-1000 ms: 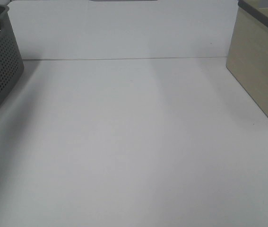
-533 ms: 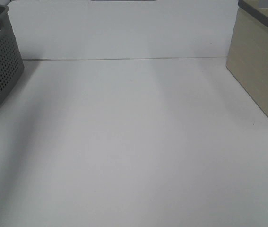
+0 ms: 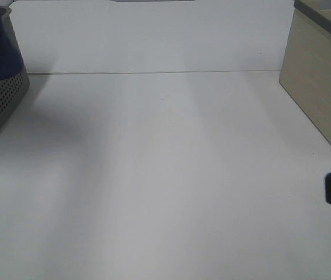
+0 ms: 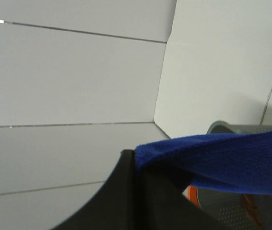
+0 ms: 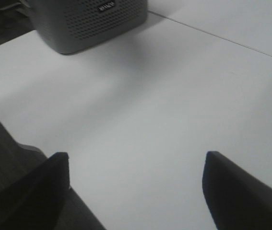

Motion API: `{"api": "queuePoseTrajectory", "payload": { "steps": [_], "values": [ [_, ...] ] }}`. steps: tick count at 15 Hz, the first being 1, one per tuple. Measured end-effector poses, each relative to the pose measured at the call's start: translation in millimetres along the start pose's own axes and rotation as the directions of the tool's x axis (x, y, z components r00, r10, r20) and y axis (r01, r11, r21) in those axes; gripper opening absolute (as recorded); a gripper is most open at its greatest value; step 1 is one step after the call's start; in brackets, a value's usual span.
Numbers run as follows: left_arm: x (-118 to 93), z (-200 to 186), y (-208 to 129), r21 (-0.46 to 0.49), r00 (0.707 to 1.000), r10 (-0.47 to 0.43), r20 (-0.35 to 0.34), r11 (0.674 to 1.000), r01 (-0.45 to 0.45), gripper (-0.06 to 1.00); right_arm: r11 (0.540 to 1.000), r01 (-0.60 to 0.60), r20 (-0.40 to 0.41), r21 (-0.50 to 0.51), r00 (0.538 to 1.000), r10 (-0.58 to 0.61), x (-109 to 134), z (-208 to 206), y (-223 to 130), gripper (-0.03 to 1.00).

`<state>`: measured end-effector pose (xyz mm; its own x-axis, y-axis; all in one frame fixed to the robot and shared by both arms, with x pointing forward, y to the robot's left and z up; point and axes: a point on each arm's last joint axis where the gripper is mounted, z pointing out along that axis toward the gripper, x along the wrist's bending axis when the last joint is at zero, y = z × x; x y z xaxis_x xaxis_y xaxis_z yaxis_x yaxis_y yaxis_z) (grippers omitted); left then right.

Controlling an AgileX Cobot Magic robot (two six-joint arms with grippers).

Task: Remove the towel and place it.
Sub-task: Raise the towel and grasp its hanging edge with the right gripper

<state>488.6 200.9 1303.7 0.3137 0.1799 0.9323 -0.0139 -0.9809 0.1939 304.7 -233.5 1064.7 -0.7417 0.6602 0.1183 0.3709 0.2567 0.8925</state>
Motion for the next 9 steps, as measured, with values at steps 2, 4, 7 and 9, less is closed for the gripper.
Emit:
{"api": "queuePoseTrajectory", "payload": {
  "steps": [2, 4, 7, 9],
  "values": [
    [-7, -7, 20, -0.087, 0.999, 0.044, 0.022, 0.995, -0.042, 0.00, 0.998, 0.018, -0.126, -0.060, 0.992, -0.025, -15, 25, 14, 0.75],
    [-11, -12, 32, -0.137, 0.995, 0.095, 0.029, 0.986, -0.090, 0.00, 0.993, 0.029, -0.187, -0.113, 0.981, -0.050, -30, 46, 22, 0.75],
    [-16, -17, 43, -0.189, 0.991, 0.133, 0.034, 0.974, -0.124, 0.00, 0.967, -0.022, -0.391, -0.252, 0.917, -0.082, -67, 99, 35, 0.75],
    [-22, -22, 51, -0.234, 0.986, 0.153, 0.068, 0.963, -0.133, 0.00, 0.960, -0.054, -0.458, -0.275, 0.885, -0.082, -83, 118, 41, 0.75]
  ]
}}
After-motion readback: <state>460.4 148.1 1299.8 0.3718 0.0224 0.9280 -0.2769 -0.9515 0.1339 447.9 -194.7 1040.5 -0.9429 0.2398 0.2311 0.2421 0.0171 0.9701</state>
